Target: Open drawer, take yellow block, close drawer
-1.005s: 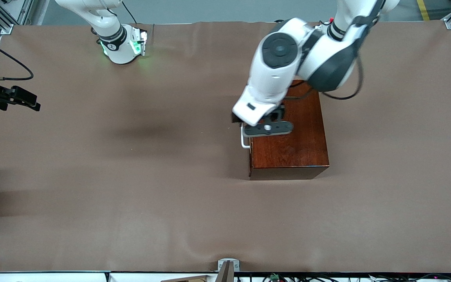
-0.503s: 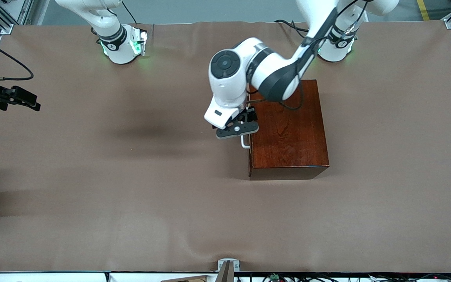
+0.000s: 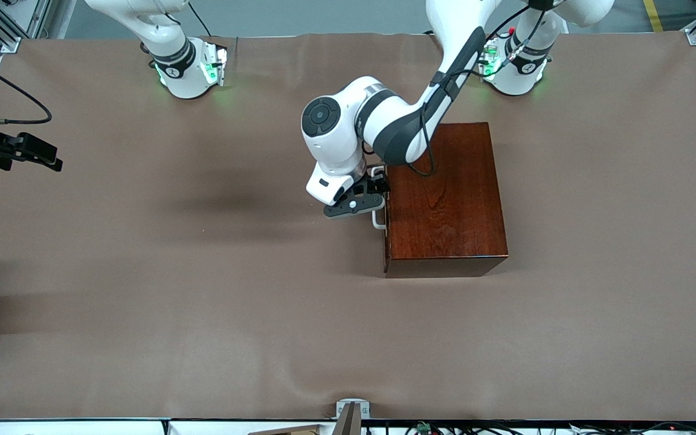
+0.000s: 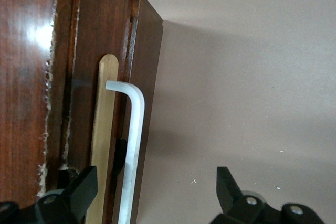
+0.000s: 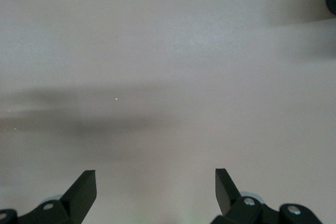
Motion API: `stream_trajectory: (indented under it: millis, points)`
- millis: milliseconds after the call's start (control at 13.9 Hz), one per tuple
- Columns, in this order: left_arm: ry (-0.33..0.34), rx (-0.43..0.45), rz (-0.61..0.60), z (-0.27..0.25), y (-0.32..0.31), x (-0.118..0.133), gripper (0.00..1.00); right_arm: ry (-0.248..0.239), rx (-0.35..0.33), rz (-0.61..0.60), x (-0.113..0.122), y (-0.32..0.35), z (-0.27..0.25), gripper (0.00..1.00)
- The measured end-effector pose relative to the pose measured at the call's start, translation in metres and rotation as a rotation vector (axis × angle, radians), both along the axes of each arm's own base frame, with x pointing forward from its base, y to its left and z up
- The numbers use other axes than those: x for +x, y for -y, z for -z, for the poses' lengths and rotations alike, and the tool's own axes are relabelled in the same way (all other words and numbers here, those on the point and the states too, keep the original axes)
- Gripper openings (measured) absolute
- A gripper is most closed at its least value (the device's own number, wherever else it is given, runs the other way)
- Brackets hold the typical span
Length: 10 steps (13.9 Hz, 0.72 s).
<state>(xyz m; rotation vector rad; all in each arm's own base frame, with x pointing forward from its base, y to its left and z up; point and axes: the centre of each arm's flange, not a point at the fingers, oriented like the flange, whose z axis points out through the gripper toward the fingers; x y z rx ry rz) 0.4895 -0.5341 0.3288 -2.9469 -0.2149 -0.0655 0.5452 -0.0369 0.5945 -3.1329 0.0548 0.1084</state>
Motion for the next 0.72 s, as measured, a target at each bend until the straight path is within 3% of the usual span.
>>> stream_trajectory:
  millis: [718]
  points:
    - [-0.034,0.018,0.018,0.026,0.009,-0.011,1.0,-0.001,0.0,0.0,0.0,0.0,0.0,1.0]
